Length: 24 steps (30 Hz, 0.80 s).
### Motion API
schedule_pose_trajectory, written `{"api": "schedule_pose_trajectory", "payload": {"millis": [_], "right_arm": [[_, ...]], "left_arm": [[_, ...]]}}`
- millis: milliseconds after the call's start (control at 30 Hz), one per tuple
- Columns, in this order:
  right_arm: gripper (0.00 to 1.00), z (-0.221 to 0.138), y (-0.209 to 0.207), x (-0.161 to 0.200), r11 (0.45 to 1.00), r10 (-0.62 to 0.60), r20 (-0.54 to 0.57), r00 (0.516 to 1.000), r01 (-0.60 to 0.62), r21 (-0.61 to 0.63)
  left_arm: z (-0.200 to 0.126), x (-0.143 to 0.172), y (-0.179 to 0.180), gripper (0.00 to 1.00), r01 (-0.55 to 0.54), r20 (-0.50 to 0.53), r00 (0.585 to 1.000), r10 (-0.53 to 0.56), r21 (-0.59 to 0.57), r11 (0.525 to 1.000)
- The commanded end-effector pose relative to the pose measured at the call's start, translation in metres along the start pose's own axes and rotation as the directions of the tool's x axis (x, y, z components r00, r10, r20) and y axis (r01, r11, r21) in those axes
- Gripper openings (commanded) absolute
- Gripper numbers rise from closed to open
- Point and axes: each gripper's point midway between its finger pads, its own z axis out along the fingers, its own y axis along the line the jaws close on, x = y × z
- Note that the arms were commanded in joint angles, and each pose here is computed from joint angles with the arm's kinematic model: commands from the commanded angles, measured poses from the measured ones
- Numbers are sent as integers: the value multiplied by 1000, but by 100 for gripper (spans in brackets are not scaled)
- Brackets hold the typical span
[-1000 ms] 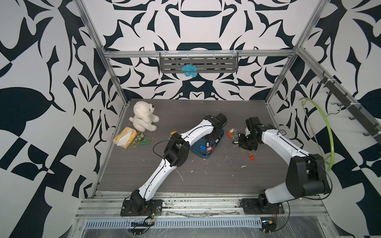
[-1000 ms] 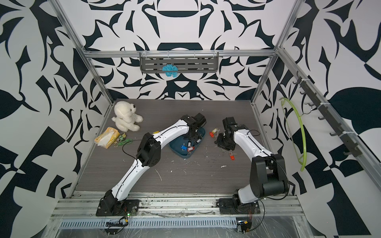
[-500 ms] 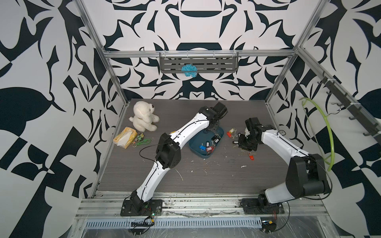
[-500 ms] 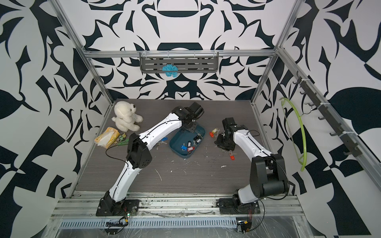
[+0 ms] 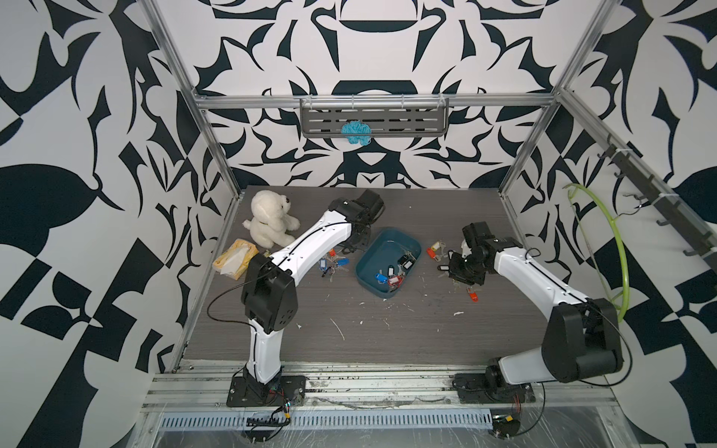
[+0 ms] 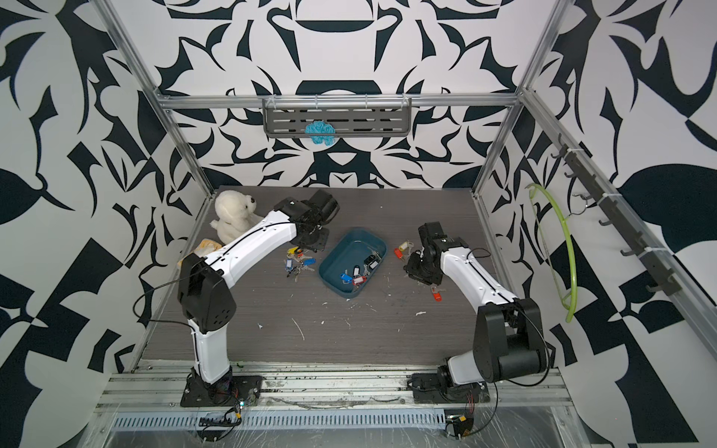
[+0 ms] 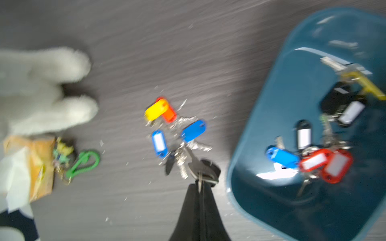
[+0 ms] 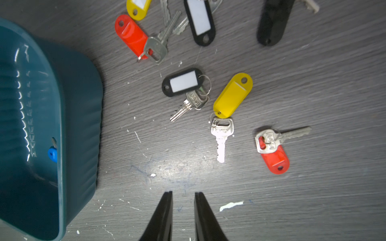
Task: Take the keys out of the storage box
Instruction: Place the key at the center of the board.
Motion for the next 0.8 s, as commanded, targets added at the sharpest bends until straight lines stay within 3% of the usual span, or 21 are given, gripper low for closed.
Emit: {"api": "schedule_pose_trajectory", "payload": {"millis": [0, 267, 567, 667, 767], "right_arm": [[24, -3, 6, 2, 1000, -3, 5, 1000, 3, -7], [24, -4, 24, 3, 999, -46, 6, 999, 46, -3], [35, -19, 64, -1, 992, -123, 40, 992, 125, -30], [41, -22, 81, -1, 987, -154, 47, 987, 156, -39], [47, -25, 99, 0, 980, -193, 48, 980, 196, -47]], "left_arm": [[2, 19, 5, 0, 50, -25, 998, -50, 17, 999], [31, 79, 2, 0, 117, -163, 981, -109, 40, 992], [52, 105, 4, 3, 140, -209, 969, -132, 27, 990], [60, 108, 2, 18, 144, -225, 965, -137, 19, 989], [63, 109, 3, 52, 150, -224, 964, -143, 15, 989]]}}
